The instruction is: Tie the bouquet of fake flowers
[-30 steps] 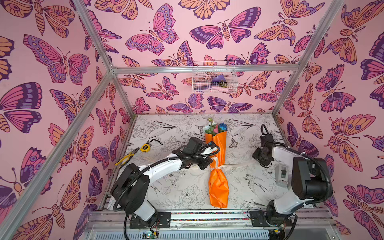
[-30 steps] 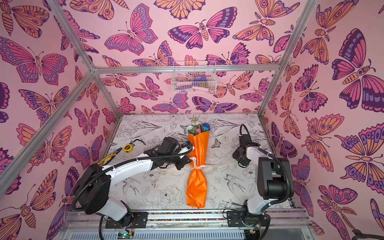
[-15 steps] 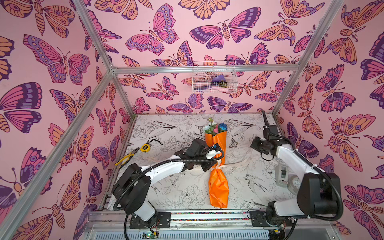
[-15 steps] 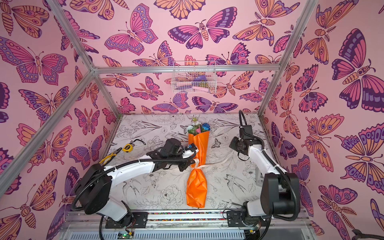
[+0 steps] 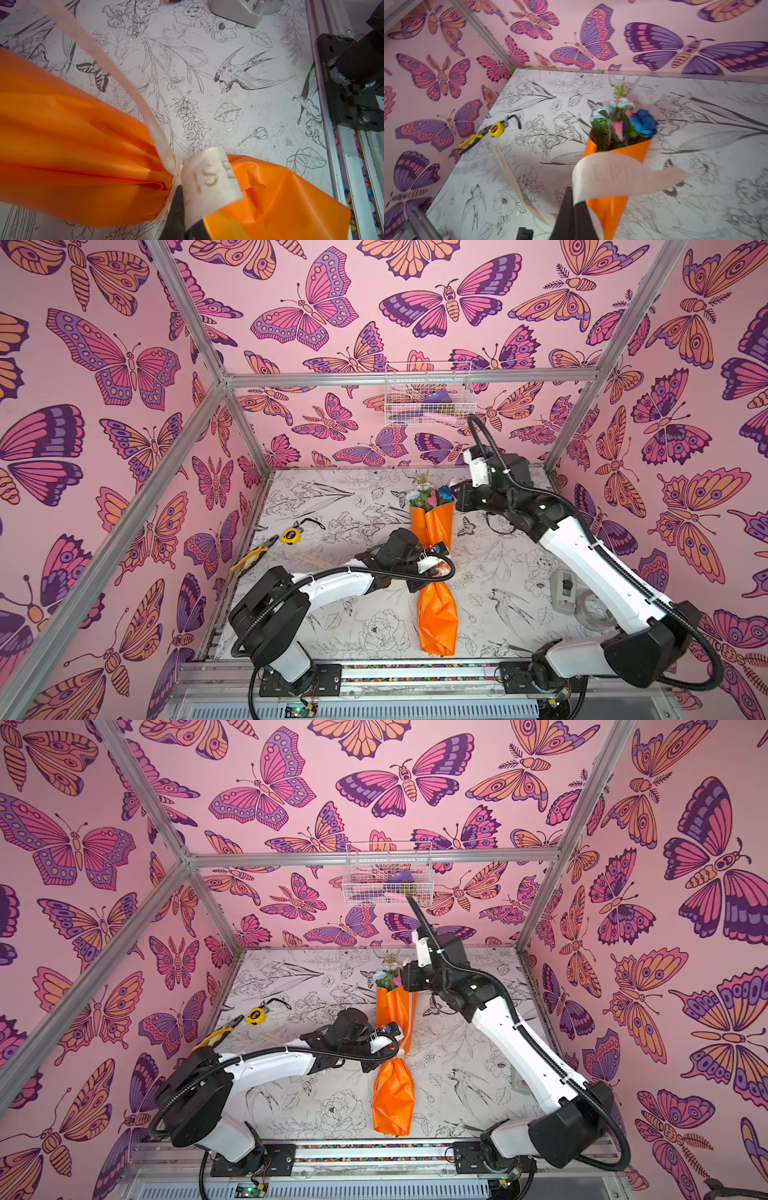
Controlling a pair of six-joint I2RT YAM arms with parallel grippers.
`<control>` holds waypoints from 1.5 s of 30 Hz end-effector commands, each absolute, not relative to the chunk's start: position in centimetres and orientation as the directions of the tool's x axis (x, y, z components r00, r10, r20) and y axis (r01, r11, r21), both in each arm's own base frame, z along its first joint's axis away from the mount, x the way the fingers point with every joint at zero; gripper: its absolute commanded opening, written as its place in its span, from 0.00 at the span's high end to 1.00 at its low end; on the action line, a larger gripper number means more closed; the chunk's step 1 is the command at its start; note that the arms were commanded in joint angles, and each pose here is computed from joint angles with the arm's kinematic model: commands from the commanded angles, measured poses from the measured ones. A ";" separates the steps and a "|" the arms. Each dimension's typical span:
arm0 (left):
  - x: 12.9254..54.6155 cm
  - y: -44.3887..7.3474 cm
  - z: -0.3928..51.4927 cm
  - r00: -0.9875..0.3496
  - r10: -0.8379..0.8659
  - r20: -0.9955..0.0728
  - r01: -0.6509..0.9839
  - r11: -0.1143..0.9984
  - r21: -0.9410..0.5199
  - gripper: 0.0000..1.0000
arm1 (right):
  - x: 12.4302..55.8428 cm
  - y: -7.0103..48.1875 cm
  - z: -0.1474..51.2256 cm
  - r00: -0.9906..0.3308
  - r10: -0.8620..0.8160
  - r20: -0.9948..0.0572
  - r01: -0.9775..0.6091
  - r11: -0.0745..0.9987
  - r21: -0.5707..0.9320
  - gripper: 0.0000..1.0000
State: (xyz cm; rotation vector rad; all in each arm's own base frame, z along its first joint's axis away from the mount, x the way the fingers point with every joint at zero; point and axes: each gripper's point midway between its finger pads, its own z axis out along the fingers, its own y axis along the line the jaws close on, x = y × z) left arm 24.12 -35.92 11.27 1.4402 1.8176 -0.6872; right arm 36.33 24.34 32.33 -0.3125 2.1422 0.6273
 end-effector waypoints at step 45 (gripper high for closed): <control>22.4 -38.0 9.0 -0.004 0.648 -0.762 0.975 0.173 0.142 1.00 | 32.4 32.5 25.7 -0.751 -0.323 -0.575 -0.509 0.838 0.195 0.46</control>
